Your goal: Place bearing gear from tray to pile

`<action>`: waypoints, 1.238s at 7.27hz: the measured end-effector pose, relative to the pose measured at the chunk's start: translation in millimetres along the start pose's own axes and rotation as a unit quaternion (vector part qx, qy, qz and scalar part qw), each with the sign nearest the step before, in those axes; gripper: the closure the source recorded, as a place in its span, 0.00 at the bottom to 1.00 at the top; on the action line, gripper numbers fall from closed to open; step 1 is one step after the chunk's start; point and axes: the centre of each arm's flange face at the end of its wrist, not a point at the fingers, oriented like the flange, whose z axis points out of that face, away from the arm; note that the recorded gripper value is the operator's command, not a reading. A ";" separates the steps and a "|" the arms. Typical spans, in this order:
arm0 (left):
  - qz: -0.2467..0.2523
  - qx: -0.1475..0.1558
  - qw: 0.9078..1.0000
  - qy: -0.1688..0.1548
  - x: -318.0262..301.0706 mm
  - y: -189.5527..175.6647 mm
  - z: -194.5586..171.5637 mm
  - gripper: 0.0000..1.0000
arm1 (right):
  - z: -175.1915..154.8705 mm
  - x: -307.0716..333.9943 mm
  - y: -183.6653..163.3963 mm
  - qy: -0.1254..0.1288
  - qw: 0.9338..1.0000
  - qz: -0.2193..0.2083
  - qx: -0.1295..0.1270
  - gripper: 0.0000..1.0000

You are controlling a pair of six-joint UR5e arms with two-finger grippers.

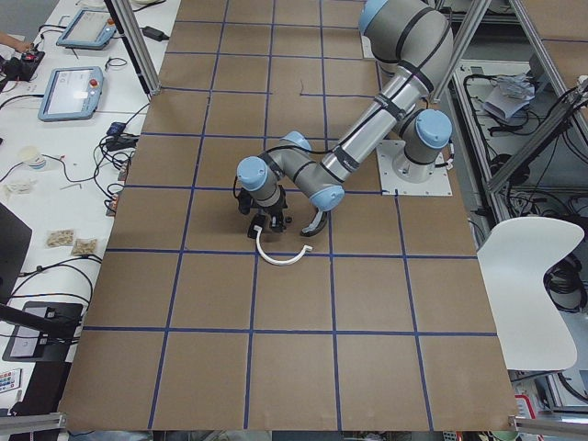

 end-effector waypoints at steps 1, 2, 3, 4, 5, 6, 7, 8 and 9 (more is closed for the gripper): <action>0.001 0.003 1.000 -0.003 1.9 -0.4 -8.7 0.11 | -0.1 0.0 0.2 0.000 1.000 0.000 0.000 0.00; 0.005 0.006 1.000 -0.007 5.9 -2.9 -23.6 0.05 | -0.2 -0.1 0.3 0.000 1.000 0.000 0.000 0.00; 0.014 0.007 1.000 -0.014 18.6 -11.1 -47.5 0.00 | 0.0 -0.1 0.5 -0.001 1.000 0.000 -0.001 0.00; 0.018 0.011 0.999 -0.025 41.8 -24.0 -80.3 0.00 | 0.5 -0.2 0.8 -0.001 1.000 0.000 -0.002 0.00; 0.015 0.022 0.999 -0.040 73.1 -36.9 -118.3 0.00 | 0.9 -0.2 0.9 -0.001 1.000 0.000 -0.002 0.00; 0.015 0.036 0.998 -0.055 107.1 -44.7 -160.0 0.00 | 1.1 -0.2 1.1 -0.001 1.000 0.000 -0.002 0.00; 0.019 0.051 0.996 -0.068 137.9 -47.7 -202.4 0.00 | 1.4 -0.2 1.2 -0.001 1.000 0.000 -0.003 0.00; 0.029 0.065 0.994 -0.080 168.6 -51.1 -235.0 0.00 | 1.8 -0.1 1.2 -0.002 1.000 0.000 -0.003 0.00; 0.039 0.074 0.993 -0.087 209.2 -54.9 -255.1 0.00 | 1.7 -0.1 1.4 -0.002 1.000 0.000 -0.003 0.00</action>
